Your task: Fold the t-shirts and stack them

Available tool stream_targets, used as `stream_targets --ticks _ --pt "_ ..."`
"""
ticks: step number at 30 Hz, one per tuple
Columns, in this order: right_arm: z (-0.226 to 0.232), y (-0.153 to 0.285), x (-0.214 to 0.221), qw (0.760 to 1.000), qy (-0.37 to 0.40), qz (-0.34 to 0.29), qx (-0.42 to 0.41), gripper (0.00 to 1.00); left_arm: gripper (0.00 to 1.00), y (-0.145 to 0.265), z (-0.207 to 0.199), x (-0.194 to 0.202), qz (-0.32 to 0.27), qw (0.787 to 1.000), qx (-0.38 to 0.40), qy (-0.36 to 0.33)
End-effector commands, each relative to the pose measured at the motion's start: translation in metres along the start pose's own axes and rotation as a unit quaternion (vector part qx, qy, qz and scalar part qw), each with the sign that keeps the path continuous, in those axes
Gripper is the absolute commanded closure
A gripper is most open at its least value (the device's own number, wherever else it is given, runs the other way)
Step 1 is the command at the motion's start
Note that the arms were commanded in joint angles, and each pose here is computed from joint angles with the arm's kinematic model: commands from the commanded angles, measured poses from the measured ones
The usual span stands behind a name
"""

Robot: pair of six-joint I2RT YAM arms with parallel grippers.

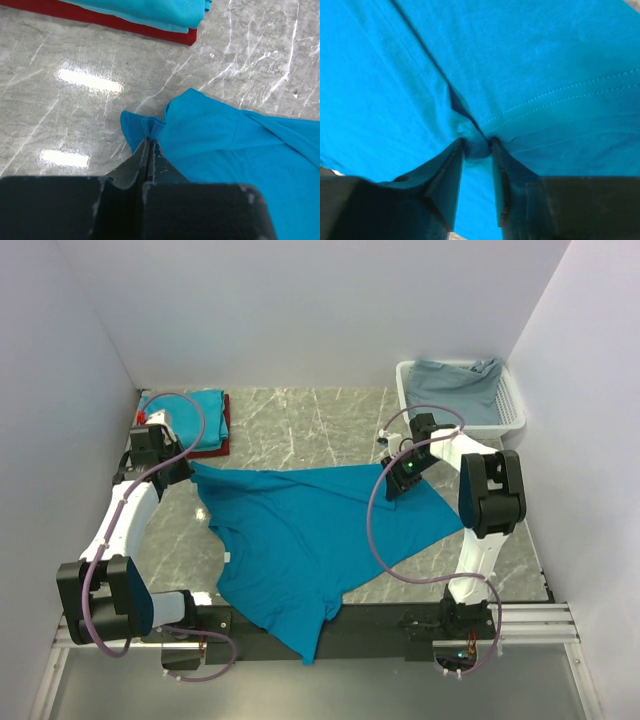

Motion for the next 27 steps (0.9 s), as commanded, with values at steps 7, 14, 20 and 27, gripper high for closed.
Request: stream_targets --ticks 7,14,20,27 --pt "0.002 0.014 -0.013 0.999 0.014 -0.023 0.029 0.84 1.0 0.0 -0.003 -0.003 -0.012 1.0 0.011 -0.009" --pt "0.014 0.05 -0.022 0.993 0.047 -0.061 0.086 0.97 1.0 0.001 -0.003 -0.004 -0.014 1.0 0.01 -0.008" --pt "0.02 0.077 -0.034 0.986 0.073 -0.085 0.125 1.0 1.0 0.005 -0.004 -0.007 -0.025 1.0 0.009 -0.01" --pt "0.037 0.128 -0.062 0.96 0.135 -0.132 0.205 1.0 1.0 0.031 -0.019 -0.037 -0.079 0.996 0.029 -0.003"
Point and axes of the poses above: each gripper's point midway between its finger pads, its own y axis back along the fingers, its own z axis along the line the jaws close on, x = y × z, the point moved 10 cm from there along y, back along the fingers, and after that the axes turned 5 degrees about y, right-handed, at the moved point
